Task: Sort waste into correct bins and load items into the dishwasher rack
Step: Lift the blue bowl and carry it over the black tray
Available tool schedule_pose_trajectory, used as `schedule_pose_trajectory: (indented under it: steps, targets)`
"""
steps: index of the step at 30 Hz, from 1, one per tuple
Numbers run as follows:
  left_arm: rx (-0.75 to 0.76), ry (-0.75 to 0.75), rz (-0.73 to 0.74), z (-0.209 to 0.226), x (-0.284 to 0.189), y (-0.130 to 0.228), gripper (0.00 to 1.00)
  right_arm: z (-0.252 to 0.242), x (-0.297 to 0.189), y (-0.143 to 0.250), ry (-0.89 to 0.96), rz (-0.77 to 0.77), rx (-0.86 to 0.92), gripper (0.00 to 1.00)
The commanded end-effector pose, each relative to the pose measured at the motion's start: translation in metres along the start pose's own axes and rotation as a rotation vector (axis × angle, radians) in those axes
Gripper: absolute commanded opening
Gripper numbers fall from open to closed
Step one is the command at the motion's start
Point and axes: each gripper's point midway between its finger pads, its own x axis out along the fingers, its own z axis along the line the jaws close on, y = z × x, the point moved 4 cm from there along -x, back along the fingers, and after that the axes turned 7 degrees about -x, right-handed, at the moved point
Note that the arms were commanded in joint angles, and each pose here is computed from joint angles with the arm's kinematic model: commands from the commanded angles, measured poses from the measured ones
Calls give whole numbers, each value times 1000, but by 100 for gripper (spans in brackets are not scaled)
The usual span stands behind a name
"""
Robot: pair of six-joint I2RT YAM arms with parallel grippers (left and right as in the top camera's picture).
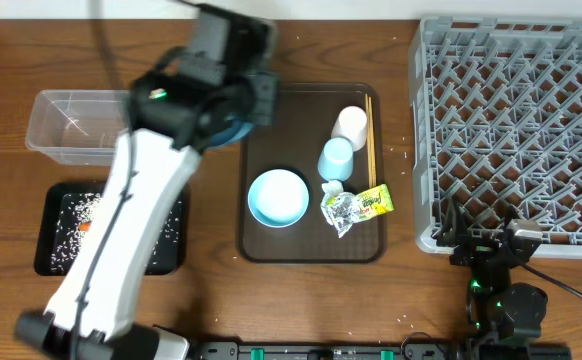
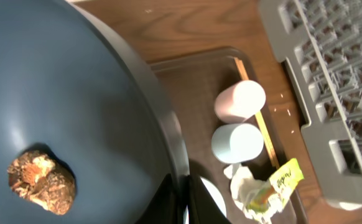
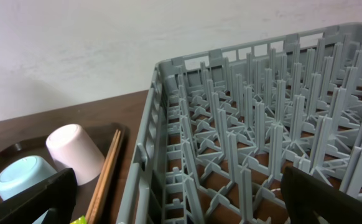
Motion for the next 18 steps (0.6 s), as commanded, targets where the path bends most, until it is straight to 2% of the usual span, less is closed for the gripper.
schedule_pose_trajectory:
  steps: [1,8,18]
  targets:
    - [-187,-44,-41,29,-30,-1,6,-2,0,1,9,3,-2,99]
    - [-376,-56,-40,79,-69,10,6,-2,0,1,9,3,-2,99]
    - [-577,-106,37,138,-62,36,6,-2,0,1,9,3,-2,99]
